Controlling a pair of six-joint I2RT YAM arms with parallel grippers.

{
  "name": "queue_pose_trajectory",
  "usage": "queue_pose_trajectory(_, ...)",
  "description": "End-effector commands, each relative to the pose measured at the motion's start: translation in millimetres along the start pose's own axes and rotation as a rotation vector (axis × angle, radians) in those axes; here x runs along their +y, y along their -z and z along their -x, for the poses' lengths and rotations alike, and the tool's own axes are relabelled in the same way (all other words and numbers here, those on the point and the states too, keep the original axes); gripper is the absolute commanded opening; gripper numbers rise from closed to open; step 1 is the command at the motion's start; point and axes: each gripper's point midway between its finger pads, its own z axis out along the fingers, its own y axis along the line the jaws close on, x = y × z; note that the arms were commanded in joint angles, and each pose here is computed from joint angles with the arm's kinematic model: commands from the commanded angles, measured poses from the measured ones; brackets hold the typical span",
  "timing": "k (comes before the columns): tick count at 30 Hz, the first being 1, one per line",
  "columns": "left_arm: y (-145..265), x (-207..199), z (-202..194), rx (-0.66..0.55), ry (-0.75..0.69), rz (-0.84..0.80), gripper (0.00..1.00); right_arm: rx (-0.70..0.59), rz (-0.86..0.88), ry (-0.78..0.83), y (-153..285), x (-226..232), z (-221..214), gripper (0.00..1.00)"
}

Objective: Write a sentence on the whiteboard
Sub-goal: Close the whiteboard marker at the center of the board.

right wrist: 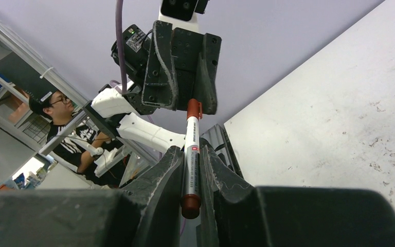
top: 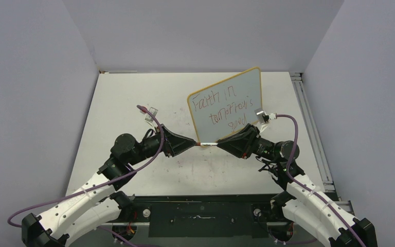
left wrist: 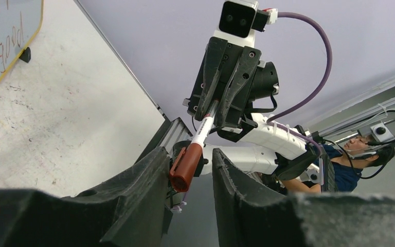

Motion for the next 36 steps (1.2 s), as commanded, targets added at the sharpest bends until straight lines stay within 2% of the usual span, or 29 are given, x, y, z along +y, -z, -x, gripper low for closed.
queue_pose_trajectory(1,0,-18,6,-0.017,-0.008,-0.079,0.29,-0.041,0.030,0.063,0,10,10,0.05)
queue_pose_trajectory(6,1,-19,4,-0.009,0.003,-0.094,0.00,-0.051,0.018,0.067,1,8,11,0.05)
queue_pose_trajectory(24,-5,-38,-16,0.053,-0.021,-0.226,0.00,-0.053,0.068,0.070,-12,15,9,0.05)
queue_pose_trajectory(36,-12,-36,-33,0.100,-0.043,-0.208,0.00,-0.030,0.058,0.061,-22,14,-3,0.05)
